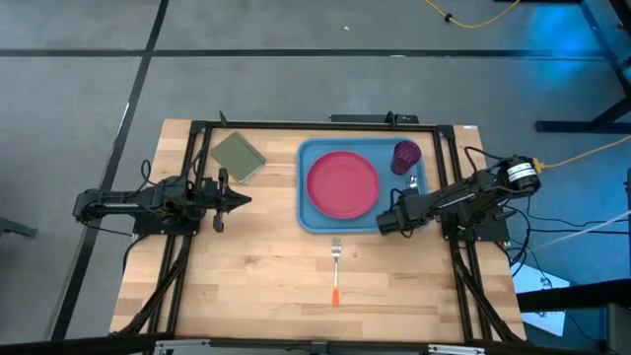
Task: Pick and place plate/cup/fork/spoon on tray
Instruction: Put the orange fork to the right of the pink plate on the blue tray
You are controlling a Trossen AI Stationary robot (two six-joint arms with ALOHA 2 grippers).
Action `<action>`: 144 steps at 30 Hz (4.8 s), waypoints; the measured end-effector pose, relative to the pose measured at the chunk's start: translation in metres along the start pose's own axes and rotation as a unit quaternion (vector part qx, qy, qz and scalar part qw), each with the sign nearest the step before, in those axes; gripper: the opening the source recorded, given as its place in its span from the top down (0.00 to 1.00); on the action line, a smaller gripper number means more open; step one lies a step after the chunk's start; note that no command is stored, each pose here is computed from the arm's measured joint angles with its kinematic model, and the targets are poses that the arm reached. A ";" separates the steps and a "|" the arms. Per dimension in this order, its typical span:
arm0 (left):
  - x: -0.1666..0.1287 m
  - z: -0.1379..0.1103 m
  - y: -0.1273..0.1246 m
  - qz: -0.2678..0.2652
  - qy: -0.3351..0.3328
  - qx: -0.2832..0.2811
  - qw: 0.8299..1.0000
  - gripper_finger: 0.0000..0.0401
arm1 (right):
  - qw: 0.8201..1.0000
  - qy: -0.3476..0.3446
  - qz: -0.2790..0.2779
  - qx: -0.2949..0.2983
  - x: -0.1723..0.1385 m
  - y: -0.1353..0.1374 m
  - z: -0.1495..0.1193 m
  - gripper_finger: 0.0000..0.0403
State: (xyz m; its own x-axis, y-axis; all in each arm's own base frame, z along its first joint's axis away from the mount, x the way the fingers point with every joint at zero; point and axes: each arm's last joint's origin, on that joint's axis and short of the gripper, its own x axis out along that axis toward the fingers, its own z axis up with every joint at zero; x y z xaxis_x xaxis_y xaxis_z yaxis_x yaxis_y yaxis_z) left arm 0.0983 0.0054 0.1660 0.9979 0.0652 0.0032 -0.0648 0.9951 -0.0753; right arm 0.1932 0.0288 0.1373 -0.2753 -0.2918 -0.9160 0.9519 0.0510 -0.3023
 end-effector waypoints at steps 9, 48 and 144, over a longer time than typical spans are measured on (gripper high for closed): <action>0.000 0.000 0.000 0.000 0.000 0.000 1.000 1.00 | 1.000 -0.003 0.004 -0.002 -0.014 0.004 0.002 0.99; 0.000 0.000 0.000 0.000 0.000 0.000 1.000 1.00 | 0.975 -0.036 0.219 0.021 -0.122 0.146 -0.099 0.75; 0.000 0.000 0.000 0.001 0.000 0.000 1.000 1.00 | 0.986 0.004 0.143 0.080 -0.063 0.033 -0.015 0.98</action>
State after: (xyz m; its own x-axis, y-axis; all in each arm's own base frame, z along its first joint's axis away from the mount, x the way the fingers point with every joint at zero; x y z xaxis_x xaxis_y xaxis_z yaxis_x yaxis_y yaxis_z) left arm 0.0983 0.0055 0.1660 0.9977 0.0671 0.0036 -0.0666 0.9950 -0.0750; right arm 0.2403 0.0636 0.1808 0.0080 -0.2795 -0.9601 0.9997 -0.0207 0.0143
